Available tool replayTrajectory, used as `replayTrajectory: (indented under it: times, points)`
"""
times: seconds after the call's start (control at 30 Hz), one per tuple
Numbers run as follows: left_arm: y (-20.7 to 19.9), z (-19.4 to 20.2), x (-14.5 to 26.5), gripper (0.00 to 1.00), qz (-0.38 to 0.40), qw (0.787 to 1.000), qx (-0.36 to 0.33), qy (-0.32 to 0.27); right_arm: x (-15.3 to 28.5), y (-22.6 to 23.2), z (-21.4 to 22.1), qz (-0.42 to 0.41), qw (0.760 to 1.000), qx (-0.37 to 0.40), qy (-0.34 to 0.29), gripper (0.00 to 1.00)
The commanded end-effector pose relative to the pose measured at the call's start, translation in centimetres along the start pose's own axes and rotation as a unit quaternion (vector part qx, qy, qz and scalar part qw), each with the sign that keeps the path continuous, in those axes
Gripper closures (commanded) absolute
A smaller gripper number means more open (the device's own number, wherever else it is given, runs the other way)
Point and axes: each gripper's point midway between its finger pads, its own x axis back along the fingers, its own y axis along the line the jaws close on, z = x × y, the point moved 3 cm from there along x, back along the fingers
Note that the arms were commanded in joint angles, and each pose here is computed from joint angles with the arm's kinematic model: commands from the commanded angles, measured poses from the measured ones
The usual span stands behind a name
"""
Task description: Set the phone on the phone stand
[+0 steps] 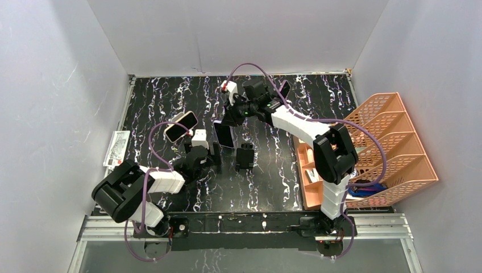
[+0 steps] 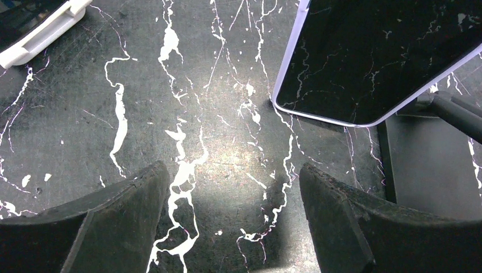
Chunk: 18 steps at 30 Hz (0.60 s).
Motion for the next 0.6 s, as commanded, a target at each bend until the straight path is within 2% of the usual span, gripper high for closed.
replayTrajectory:
  times: [0.0,0.2,0.37,0.4,0.47,0.5,0.53,0.57]
  points:
    - [0.4,-0.7,0.3,0.17,-0.014,1.000,0.006,-0.017,-0.1,0.6,0.3,-0.009,0.999,0.001,0.036,0.83]
    - [0.6,-0.6,0.4,0.16,-0.016,1.000,0.005,-0.016,-0.8,0.5,1.4,-0.014,0.998,-0.006,0.056,0.71]
    - [0.6,-0.4,0.3,0.16,-0.017,1.000,0.004,-0.013,-1.0,0.6,1.9,-0.019,0.998,-0.008,0.064,0.53]
    - [0.6,-0.4,0.3,0.16,-0.017,1.000,0.004,-0.013,-1.1,0.6,2.1,-0.021,0.998,-0.008,0.066,0.52]
    - [0.7,-0.4,0.3,0.16,-0.019,1.000,0.004,-0.014,-1.3,0.6,2.3,-0.022,0.997,-0.009,0.069,0.61]
    - [0.6,-0.4,0.3,0.16,-0.018,1.000,0.004,-0.013,-1.3,0.6,2.4,-0.023,0.997,-0.012,0.071,0.69]
    - [0.6,-0.4,0.3,0.16,-0.019,1.000,0.003,-0.013,-1.4,0.6,2.5,-0.026,0.997,-0.013,0.073,0.82]
    - [0.7,-0.3,0.3,0.16,-0.019,1.000,0.003,-0.014,-1.4,0.7,2.5,-0.028,0.997,-0.013,0.075,0.86]
